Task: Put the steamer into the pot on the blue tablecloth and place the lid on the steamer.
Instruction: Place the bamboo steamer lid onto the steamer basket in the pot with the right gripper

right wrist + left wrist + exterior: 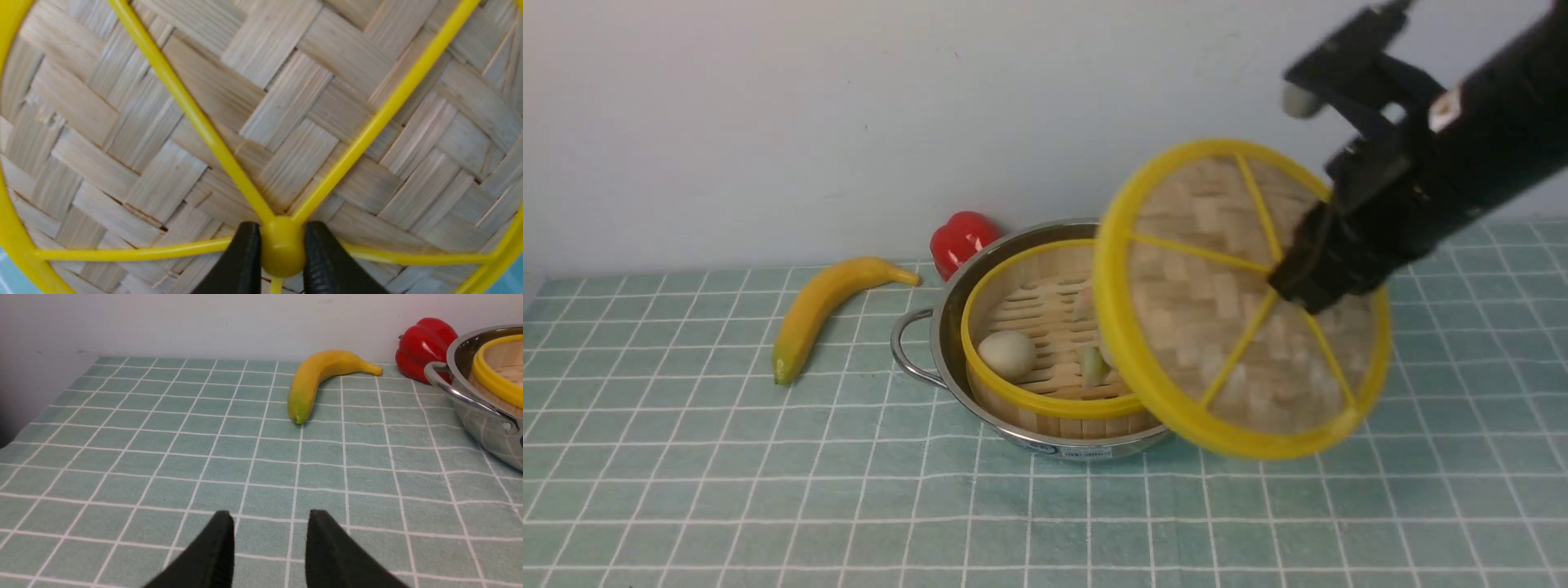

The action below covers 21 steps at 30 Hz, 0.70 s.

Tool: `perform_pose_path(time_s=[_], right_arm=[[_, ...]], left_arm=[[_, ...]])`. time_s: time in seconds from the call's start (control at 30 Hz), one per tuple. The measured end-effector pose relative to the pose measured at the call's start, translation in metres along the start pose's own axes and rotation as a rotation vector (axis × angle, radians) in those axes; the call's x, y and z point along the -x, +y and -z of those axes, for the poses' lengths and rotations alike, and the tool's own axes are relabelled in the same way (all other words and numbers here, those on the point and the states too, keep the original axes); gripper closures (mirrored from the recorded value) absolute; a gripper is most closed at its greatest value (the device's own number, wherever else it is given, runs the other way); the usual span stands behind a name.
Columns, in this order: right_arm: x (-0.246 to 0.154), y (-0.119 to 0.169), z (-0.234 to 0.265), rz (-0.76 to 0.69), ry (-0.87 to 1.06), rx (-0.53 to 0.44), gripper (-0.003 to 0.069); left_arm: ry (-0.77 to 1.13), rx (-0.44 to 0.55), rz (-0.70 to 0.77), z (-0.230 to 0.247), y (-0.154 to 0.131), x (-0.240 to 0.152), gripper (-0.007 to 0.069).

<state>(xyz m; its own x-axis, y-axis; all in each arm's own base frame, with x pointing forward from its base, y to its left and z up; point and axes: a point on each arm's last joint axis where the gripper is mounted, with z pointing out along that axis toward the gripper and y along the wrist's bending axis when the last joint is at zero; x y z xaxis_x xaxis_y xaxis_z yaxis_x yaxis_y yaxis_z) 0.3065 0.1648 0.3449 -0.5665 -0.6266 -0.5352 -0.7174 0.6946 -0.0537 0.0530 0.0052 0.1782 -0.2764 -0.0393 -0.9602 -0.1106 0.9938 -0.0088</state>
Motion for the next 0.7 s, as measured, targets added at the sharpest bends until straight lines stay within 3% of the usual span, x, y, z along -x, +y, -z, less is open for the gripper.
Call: perform_pose_path(time_s=[0.27, 0.7], right_arm=[[0.056, 0.006, -0.055, 0.140, 0.009, -0.033, 0.0514], [0.068, -0.003, -0.111, 0.157, 0.062, -0.025, 0.0514]], left_arm=[[0.000, 0.000, 0.000, 0.000, 0.000, 0.000, 0.0382], [0.000, 0.000, 0.000, 0.000, 0.000, 0.000, 0.0382]])
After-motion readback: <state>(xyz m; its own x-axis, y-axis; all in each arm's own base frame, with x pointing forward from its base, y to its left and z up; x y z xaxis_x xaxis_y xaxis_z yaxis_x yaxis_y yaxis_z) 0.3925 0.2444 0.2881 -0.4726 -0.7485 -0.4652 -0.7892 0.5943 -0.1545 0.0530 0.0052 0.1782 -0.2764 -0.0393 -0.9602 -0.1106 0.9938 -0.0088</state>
